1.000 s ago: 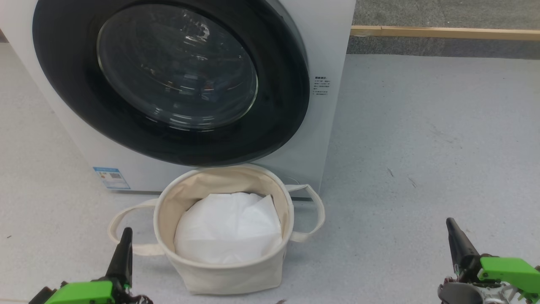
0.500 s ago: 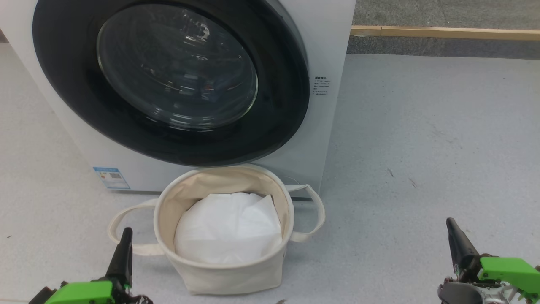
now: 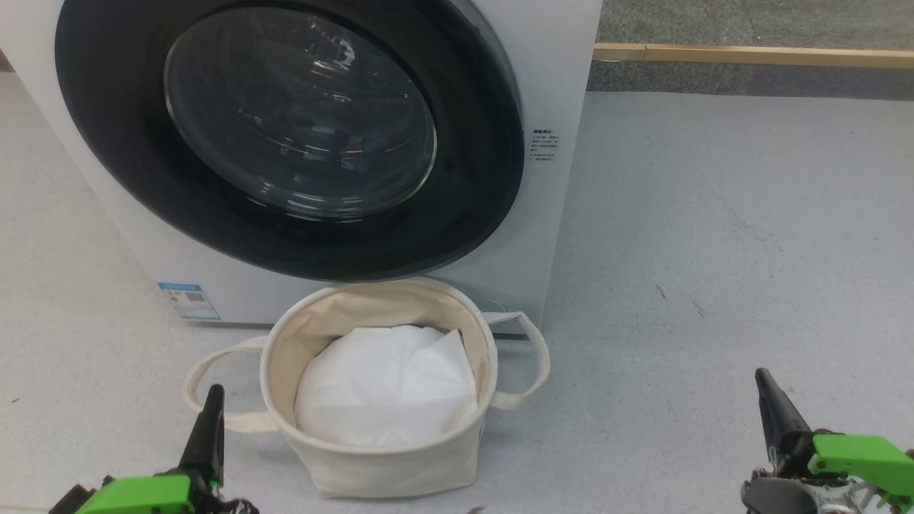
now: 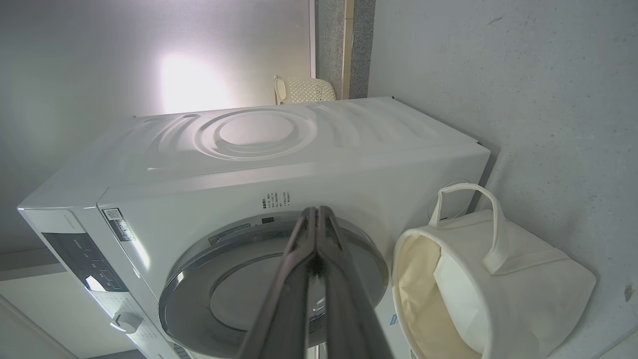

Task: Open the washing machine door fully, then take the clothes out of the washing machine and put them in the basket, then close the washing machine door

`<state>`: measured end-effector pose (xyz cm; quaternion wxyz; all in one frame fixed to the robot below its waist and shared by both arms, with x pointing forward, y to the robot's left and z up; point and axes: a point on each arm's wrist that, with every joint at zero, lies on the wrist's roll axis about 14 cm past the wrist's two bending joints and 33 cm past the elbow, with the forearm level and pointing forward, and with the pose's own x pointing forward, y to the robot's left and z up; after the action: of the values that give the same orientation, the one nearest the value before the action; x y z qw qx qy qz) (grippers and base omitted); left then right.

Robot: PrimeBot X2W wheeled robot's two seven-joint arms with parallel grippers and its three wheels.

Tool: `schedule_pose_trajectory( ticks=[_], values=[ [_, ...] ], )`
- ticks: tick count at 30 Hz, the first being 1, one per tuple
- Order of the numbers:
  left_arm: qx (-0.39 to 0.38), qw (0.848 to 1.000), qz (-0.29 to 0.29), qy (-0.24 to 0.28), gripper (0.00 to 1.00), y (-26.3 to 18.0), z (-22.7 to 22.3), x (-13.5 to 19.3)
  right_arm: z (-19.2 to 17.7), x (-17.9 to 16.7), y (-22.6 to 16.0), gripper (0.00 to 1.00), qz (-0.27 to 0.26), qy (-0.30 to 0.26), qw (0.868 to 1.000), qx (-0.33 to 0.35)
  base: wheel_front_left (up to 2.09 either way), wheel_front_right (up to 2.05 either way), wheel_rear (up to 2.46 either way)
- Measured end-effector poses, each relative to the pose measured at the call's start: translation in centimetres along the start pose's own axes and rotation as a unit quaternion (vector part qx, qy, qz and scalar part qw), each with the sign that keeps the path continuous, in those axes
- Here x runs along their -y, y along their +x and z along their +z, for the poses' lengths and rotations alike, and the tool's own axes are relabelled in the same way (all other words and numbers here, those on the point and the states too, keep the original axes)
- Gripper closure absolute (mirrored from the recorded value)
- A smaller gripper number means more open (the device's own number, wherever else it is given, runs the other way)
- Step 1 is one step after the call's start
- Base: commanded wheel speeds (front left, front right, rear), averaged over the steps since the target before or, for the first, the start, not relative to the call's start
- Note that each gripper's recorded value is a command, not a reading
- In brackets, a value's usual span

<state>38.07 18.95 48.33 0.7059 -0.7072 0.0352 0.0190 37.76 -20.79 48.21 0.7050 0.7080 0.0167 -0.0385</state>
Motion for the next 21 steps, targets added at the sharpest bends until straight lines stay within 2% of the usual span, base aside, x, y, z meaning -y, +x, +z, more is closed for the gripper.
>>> schedule_pose_trajectory(
  ticks=[5,6,12,21],
  values=[
    [0.000,1.000,0.001,0.000,1.00,0.0,0.0,-0.1,0.0,0.1,0.0,1.00,-0.001,0.000,1.000,0.000,0.00,0.00,0.00],
    [0.000,1.000,0.008,-0.001,0.00,-0.1,0.0,-0.5,0.0,0.5,-0.1,0.00,-0.007,0.001,1.000,0.000,0.00,0.00,0.00],
    [0.002,0.997,0.071,-0.007,0.00,-2.0,0.0,-4.7,0.0,4.6,-1.8,0.00,-0.069,0.007,0.998,0.003,0.00,0.00,0.00],
    [0.009,0.997,0.070,-0.007,0.00,-1.8,0.2,-4.5,-0.1,4.1,-1.5,0.00,-0.061,0.006,0.998,0.003,0.00,0.00,0.00]
  ],
)
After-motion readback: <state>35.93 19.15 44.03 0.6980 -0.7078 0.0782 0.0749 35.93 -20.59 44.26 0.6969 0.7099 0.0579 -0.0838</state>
